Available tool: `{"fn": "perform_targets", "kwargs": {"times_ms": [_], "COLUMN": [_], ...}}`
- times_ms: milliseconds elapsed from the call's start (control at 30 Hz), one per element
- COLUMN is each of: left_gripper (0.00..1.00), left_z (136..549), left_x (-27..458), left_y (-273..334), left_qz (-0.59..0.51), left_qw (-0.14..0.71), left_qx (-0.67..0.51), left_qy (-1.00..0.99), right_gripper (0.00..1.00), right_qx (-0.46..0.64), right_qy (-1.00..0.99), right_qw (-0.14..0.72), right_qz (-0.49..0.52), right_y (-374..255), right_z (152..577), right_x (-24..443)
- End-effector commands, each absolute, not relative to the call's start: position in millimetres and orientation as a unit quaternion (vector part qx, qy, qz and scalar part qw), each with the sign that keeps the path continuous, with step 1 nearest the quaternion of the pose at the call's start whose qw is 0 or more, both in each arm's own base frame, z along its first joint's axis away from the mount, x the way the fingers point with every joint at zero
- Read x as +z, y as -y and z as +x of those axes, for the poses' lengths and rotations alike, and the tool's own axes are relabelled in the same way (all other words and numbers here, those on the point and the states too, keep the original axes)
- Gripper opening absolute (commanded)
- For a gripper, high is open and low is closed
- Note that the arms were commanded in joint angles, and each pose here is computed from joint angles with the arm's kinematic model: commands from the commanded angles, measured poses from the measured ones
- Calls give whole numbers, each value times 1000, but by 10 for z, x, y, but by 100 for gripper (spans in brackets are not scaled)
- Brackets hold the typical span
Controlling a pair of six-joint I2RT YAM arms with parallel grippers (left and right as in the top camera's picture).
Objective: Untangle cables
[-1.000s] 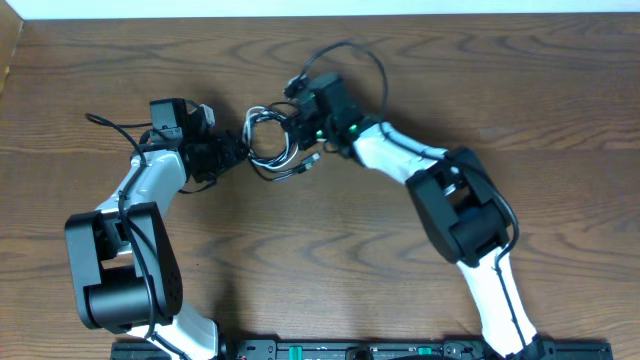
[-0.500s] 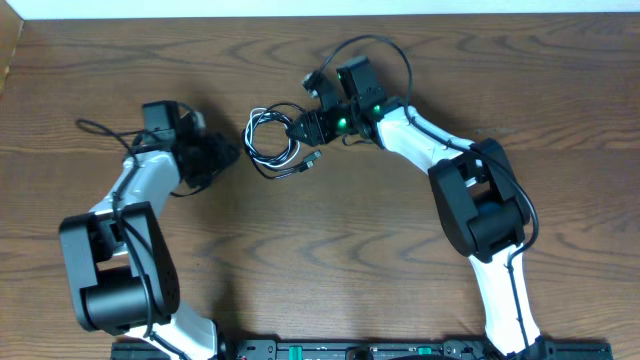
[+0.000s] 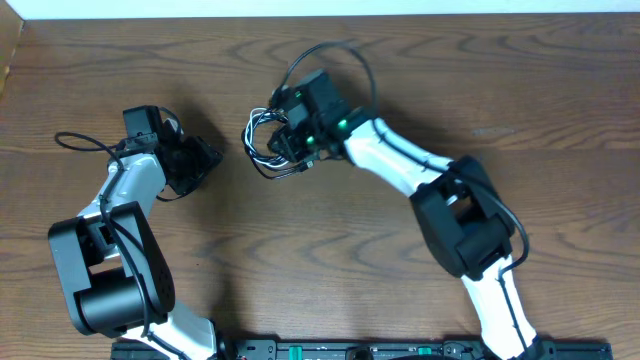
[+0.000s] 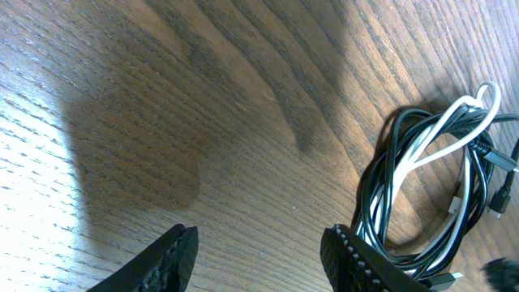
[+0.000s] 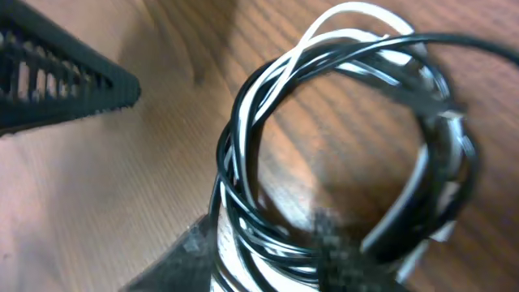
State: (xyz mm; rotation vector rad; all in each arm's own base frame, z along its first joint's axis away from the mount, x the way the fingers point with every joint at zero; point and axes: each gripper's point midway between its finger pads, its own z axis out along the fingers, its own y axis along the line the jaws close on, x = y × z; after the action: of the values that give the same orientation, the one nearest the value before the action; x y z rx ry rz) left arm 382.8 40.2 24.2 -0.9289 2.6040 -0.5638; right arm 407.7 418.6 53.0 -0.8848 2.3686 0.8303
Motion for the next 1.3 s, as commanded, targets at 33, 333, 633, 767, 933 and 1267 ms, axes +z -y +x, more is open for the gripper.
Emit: {"fn": "perform_targets", "kwargs": {"times_ms": [33, 333, 633, 767, 933, 1267], "left_gripper": [53, 53, 53, 53, 53, 53], "left_z": [3852, 3853, 3851, 3851, 3851, 3852], "left_x": [248, 248, 247, 247, 247, 247], "left_y": [-419, -419, -419, -419, -419, -419], "left_qz": [-330, -330, -330, -330, -330, -330], "left_qw": [159, 160, 159, 159, 159, 159], "left_qx": [-194, -194, -194, -194, -194, -194], "left_qy": [-910, -910, -910, -910, -910, -910], "right_gripper": [13, 1, 1, 1, 1, 1], "right_qx": [210, 180, 153, 148, 149, 147], "right_qy": [-884, -904, -911, -914, -912, -915], "right_qw": [278, 231, 238, 235, 238, 232], "right_qz": [-312, -311, -301, -297, -298, -297], "right_y": [-4092, -3921, -3836, -3829, -3865, -3840], "right_z": [4191, 4040, 4106, 4122, 4151, 4141], "right_x": [543, 366, 296, 172, 54, 26]}}
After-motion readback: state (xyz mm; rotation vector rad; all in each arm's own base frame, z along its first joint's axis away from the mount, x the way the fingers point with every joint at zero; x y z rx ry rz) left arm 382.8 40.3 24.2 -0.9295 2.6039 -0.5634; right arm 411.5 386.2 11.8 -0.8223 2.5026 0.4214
